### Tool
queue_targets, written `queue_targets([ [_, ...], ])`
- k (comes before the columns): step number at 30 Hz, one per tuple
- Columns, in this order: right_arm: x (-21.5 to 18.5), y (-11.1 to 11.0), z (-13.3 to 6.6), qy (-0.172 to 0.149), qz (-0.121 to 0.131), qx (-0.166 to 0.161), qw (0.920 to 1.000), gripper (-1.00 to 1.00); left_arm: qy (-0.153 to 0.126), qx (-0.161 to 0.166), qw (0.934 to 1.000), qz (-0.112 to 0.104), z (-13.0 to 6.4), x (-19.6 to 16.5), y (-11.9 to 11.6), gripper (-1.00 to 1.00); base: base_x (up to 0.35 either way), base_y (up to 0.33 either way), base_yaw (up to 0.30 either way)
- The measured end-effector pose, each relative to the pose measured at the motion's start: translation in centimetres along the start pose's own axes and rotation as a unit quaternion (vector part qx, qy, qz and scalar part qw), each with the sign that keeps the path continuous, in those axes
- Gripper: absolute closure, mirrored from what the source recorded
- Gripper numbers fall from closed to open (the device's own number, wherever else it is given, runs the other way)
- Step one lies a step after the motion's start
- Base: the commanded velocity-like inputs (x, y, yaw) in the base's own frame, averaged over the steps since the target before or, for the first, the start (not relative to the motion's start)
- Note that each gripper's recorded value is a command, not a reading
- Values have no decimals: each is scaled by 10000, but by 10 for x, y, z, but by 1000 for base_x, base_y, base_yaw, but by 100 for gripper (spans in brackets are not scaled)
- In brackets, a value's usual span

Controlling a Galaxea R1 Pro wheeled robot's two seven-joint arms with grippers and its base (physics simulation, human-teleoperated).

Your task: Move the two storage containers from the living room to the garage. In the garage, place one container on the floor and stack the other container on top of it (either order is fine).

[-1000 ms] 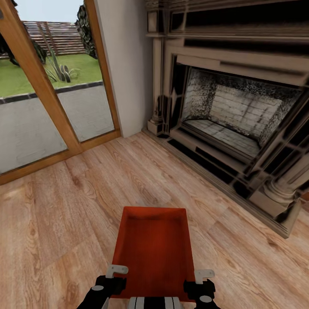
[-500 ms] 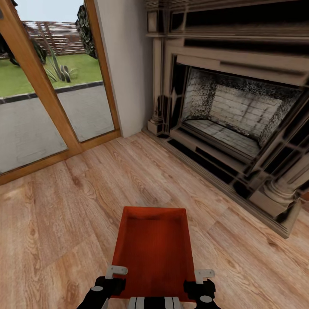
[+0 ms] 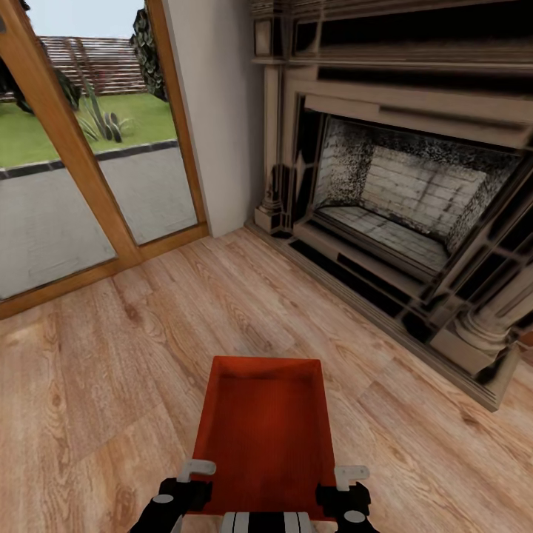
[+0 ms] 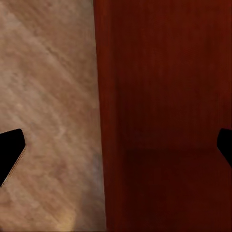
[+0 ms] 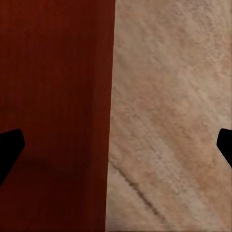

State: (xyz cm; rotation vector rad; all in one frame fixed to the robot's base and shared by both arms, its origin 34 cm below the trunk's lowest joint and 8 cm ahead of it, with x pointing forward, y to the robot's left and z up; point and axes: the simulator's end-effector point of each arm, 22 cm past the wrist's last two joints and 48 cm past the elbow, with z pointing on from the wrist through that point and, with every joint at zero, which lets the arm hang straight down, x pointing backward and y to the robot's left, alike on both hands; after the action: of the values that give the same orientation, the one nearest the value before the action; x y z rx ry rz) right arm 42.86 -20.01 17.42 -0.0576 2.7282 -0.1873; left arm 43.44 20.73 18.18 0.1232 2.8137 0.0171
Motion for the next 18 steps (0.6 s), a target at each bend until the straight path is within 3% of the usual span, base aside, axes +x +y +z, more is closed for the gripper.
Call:
queue_targets([
  [17, 1, 2, 0, 15, 0, -9, 10000, -100, 2, -38, 10000, 1, 0, 1, 6, -100, 0, 0, 0],
  [18, 2, 2, 0, 18, -1, -8, 10000, 100, 3, -38, 10000, 1, 0, 1, 6, -100, 0, 0, 0],
])
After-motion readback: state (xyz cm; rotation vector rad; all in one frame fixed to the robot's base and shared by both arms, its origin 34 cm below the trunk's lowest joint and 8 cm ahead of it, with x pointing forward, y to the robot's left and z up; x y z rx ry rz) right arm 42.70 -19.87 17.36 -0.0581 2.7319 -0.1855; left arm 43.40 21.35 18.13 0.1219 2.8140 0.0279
